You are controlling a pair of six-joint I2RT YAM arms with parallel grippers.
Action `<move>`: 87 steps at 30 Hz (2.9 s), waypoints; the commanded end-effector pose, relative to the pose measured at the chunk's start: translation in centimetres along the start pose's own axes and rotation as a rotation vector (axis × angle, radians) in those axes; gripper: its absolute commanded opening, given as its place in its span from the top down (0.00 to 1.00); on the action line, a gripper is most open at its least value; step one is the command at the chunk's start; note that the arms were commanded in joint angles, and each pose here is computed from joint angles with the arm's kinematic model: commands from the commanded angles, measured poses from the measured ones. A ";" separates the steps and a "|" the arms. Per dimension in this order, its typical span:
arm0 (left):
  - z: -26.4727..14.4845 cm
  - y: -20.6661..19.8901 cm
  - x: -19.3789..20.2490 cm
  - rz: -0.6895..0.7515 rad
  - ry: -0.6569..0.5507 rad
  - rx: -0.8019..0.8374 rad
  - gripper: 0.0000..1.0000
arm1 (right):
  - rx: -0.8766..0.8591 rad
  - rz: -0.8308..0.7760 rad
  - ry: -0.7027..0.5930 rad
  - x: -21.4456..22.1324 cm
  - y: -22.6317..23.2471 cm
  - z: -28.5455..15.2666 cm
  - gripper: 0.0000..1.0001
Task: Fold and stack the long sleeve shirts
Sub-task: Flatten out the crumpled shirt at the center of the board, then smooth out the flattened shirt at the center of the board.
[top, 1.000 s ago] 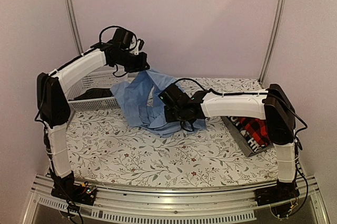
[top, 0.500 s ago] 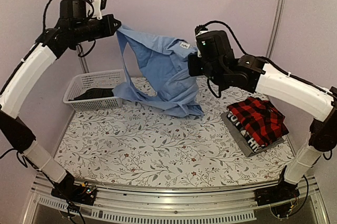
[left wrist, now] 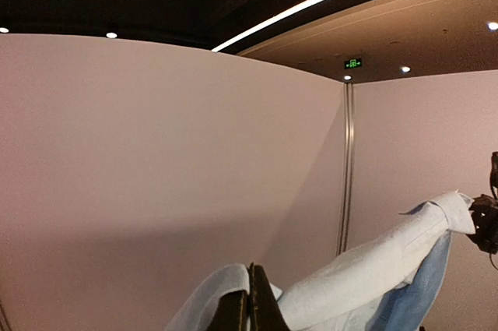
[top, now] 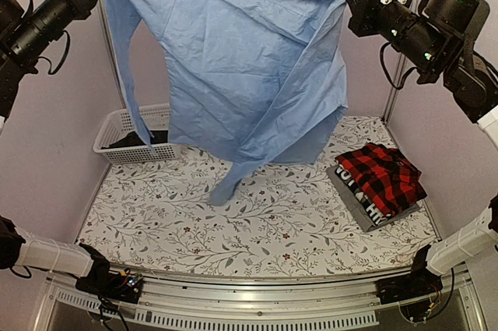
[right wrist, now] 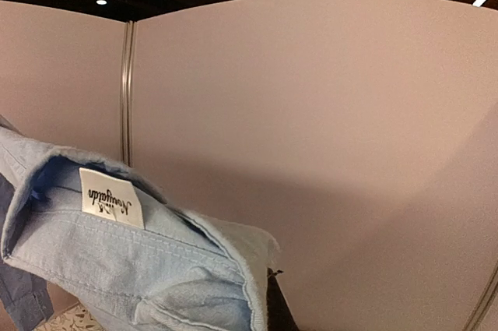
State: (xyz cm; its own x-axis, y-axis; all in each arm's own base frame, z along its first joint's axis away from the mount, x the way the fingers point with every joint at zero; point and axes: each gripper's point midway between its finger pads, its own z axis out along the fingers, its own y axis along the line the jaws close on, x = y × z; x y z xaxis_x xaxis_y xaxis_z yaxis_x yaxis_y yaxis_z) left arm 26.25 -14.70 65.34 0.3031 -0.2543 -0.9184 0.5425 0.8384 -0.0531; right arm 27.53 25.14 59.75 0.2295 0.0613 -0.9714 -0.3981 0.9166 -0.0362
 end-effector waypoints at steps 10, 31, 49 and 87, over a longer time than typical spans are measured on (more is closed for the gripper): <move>1.5 1.3 1.4 -0.002 0.080 -0.070 1.00 | -0.146 -0.014 -0.035 -4.5 0.5 -0.3 1.00; -3.9 18.1 50.1 -0.438 1.127 -0.512 1.00 | -0.130 0.416 0.922 48.7 -4.0 16.1 1.00; -2.6 15.7 45.4 -0.456 1.031 -0.468 0.31 | -0.046 0.251 0.976 44.8 -1.4 10.0 0.24; -19.4 -3.7 61.5 -0.713 1.420 -0.292 0.64 | 0.377 0.640 1.086 56.3 -9.2 -7.0 0.18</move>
State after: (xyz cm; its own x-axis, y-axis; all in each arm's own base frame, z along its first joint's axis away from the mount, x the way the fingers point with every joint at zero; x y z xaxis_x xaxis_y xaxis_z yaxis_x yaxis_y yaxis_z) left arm 27.88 -24.55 1.87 -0.9600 -0.1065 -0.2590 0.0493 0.8461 -0.5308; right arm 37.59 18.87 4.57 -0.8171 0.2712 -0.5087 0.0883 0.9309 0.3545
